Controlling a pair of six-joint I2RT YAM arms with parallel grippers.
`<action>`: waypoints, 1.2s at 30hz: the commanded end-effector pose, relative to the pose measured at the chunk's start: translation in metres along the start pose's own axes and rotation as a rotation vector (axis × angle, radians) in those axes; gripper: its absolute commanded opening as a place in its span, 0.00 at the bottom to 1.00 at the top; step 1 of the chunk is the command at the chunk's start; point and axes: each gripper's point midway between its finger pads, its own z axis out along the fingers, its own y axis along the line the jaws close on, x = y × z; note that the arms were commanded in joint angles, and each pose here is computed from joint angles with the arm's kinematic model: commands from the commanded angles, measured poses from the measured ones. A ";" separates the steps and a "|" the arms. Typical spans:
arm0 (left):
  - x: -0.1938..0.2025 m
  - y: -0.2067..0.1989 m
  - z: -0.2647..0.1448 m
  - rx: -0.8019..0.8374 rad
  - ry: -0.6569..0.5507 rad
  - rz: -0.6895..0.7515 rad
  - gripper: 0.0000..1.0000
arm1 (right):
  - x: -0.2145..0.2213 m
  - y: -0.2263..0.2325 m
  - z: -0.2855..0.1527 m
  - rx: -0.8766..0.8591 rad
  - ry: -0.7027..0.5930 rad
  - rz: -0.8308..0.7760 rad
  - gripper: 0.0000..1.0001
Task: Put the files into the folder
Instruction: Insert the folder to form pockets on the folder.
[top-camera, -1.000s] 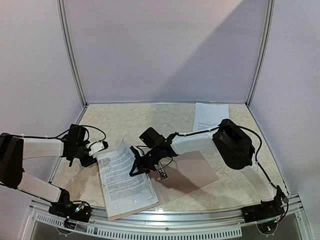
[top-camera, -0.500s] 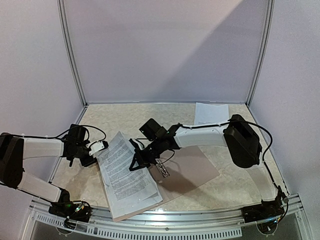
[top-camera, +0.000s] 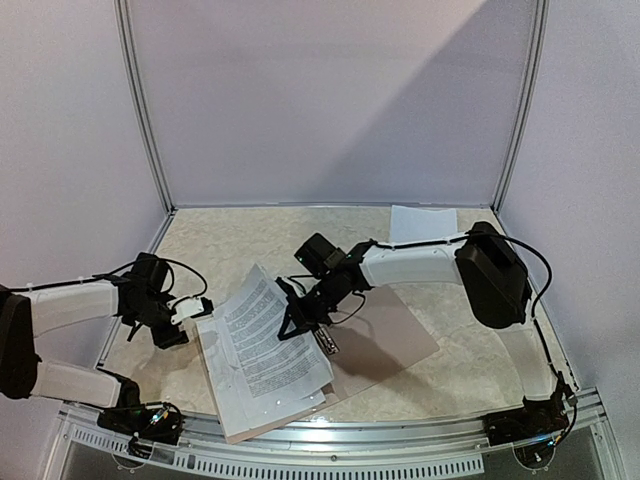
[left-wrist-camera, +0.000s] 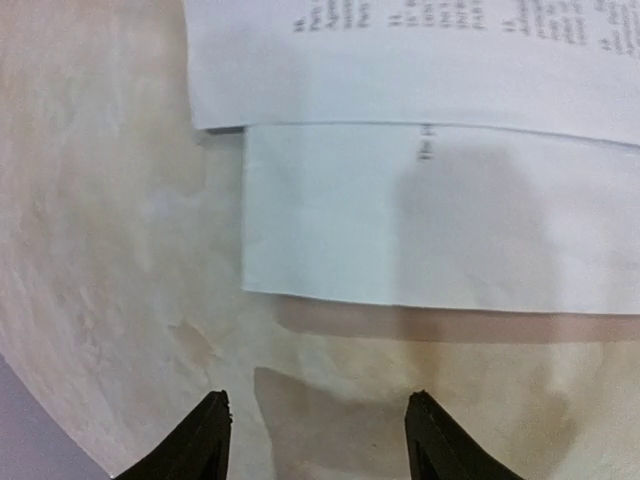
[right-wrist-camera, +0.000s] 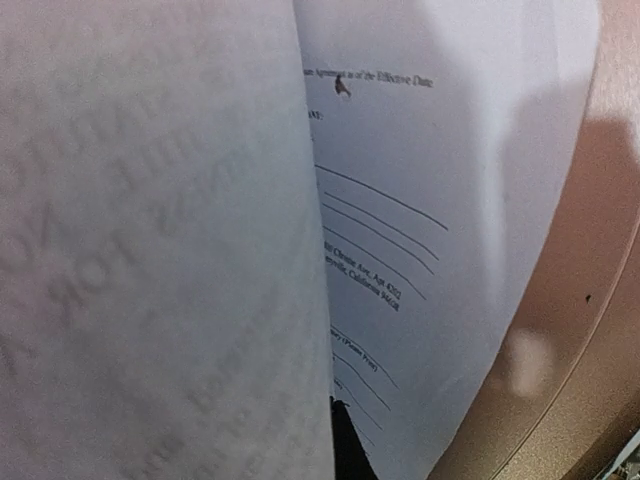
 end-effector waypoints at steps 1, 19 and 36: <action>-0.001 -0.053 -0.014 0.195 -0.011 0.053 0.61 | 0.008 0.010 -0.003 -0.076 0.004 0.015 0.00; 0.010 -0.063 0.013 0.167 0.074 0.143 0.59 | 0.012 0.023 0.022 -0.180 -0.046 0.122 0.00; 0.014 -0.060 0.016 0.131 0.089 0.153 0.59 | 0.021 0.031 0.047 -0.247 -0.001 0.230 0.00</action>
